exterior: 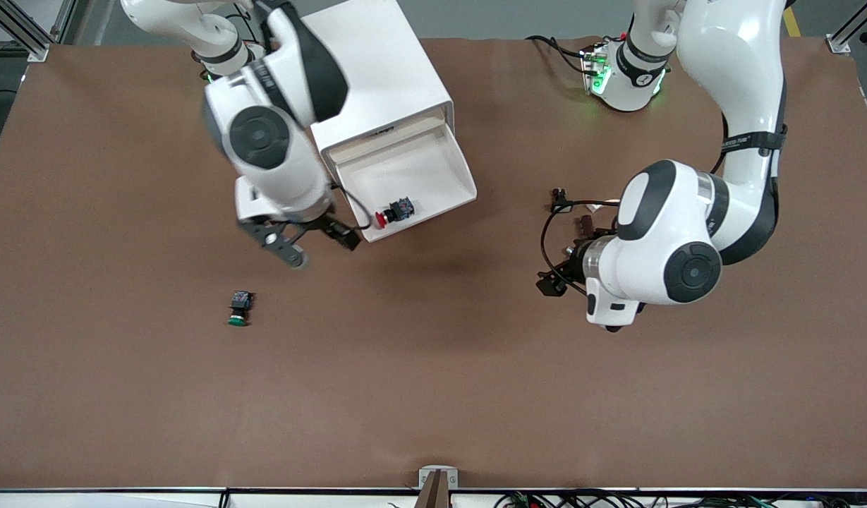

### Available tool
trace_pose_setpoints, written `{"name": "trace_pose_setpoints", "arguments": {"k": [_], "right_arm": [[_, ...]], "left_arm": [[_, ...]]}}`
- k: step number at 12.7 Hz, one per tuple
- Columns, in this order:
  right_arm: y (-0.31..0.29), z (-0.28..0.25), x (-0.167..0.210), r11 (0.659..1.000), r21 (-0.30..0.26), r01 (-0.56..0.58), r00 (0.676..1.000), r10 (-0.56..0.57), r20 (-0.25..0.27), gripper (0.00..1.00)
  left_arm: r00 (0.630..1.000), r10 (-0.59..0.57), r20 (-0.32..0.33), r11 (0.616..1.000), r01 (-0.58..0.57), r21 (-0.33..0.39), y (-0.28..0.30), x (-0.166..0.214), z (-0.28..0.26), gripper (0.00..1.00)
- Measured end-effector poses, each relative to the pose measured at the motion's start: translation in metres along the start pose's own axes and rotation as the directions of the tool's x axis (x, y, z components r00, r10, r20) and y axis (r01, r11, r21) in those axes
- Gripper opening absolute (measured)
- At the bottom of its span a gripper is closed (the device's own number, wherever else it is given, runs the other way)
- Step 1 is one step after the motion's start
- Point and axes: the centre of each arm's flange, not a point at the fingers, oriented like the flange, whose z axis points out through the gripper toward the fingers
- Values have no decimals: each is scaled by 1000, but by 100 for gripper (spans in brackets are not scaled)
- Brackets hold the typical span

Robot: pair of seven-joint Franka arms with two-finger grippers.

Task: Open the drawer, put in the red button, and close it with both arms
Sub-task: 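Withdraw the right gripper from the drawer while the left gripper releases, then push the drawer shut into the cabinet with the left gripper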

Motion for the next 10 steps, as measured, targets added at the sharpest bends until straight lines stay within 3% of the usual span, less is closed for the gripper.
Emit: {"name": "trace_pose_setpoints", "arguments": {"k": [4, 6, 10], "right_arm": [[93, -22, 99, 975, -21, 221, 975, -220, 23, 100], [145, -27, 142, 943, -49, 330, 944, -329, 28, 100], [260, -27, 221, 867, -20, 498, 867, -497, 47, 100]], "left_arm": [[994, 101, -40, 995, -101, -8, 36, -33, 54, 100], [987, 148, -60, 989, -149, -4, 54, -63, 83, 100], [967, 230, -111, 972, -233, -17, 79, -121, 139, 100]]}}
